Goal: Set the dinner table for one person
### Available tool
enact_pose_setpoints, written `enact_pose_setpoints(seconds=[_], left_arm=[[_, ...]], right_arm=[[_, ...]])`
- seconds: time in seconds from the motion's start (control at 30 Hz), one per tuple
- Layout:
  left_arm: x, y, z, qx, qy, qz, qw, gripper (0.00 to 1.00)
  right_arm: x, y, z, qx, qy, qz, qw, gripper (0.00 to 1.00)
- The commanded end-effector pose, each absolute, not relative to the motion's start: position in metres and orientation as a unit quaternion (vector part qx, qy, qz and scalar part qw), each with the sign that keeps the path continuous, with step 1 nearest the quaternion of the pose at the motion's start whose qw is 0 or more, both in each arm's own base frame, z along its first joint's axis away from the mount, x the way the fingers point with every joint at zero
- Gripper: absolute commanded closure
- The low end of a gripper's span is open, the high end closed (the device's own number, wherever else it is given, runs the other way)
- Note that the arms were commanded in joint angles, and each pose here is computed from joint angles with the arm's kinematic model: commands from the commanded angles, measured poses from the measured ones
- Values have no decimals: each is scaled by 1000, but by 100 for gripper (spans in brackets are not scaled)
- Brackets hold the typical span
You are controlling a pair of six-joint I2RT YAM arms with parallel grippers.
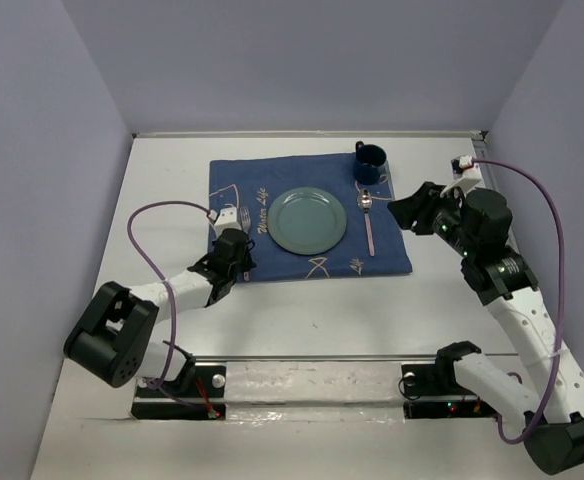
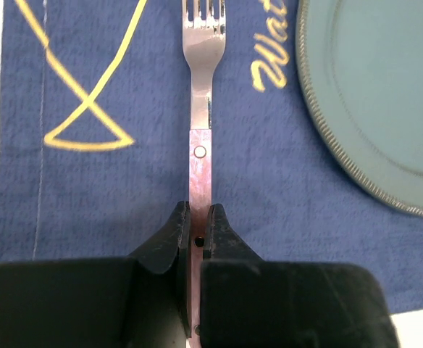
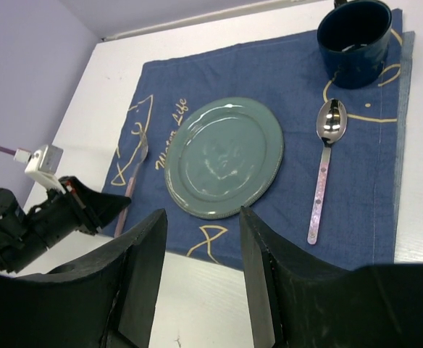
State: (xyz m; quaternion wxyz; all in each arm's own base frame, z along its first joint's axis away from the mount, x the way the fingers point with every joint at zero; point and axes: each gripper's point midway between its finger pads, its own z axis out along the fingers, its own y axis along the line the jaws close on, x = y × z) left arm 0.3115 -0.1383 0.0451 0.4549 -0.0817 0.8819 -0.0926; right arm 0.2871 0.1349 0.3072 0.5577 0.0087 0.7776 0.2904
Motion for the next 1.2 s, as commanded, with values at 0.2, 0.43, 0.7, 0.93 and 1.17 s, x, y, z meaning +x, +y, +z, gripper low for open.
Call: enact_pose_setpoints(seconds=[0.2,0.43,0.7,0.93,1.17], left_arm=[[355,-159,80,-84,849,-118,509,100],[369,-166,83,-67,844,-112,520,100],[373,-165,67,-55,855,-98,507,100],[378,-162,62,-52,856,-90,506,100],[380,-163,58,-48,857,-88,505,100]], right_arm=[[294,142,308,2,766,309,564,50],[295,144,307,1,767,313,560,50],[294,145,306,-1,767,315,559,50],[294,147,303,-2,770,318,553,51],[293,148,303,-1,770,323,551,51]])
